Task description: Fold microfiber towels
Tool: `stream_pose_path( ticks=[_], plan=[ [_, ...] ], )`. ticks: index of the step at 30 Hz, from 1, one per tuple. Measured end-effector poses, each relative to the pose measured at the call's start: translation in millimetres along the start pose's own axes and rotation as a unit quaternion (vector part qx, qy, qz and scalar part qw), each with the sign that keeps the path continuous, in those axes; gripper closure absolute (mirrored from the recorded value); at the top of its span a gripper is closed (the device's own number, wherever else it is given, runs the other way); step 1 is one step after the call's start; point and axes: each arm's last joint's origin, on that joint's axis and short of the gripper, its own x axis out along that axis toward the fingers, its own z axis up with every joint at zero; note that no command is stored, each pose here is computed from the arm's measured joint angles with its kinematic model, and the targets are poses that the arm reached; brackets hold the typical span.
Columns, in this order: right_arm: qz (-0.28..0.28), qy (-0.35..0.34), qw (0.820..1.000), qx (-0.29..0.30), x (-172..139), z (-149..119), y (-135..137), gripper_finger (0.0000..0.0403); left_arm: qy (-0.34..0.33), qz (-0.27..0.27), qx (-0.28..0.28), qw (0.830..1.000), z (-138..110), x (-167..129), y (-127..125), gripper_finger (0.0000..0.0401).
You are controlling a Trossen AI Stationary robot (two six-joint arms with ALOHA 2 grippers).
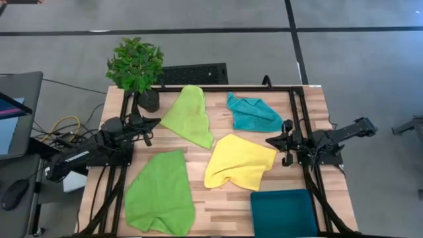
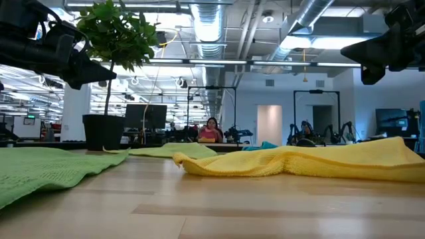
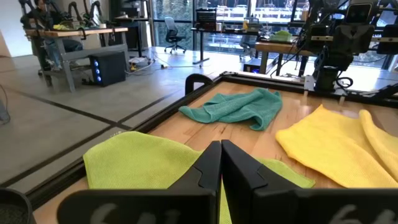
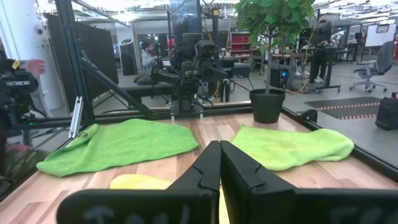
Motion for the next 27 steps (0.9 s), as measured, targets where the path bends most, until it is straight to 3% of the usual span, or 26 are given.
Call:
stream_pose_path(
  ticks=[21,27],
  plan=[
    [0.0,-0.004,1.0,0.007,0,1,0,0.037,0.0,0.0,0.0,1.0,0,0,0,0.0401],
    [-0.002,-0.113,0.993,-0.032,-3,23,-1,0.037,0.0,0.0,0.0,1.0,0,0,0,0.0401]
  ],
)
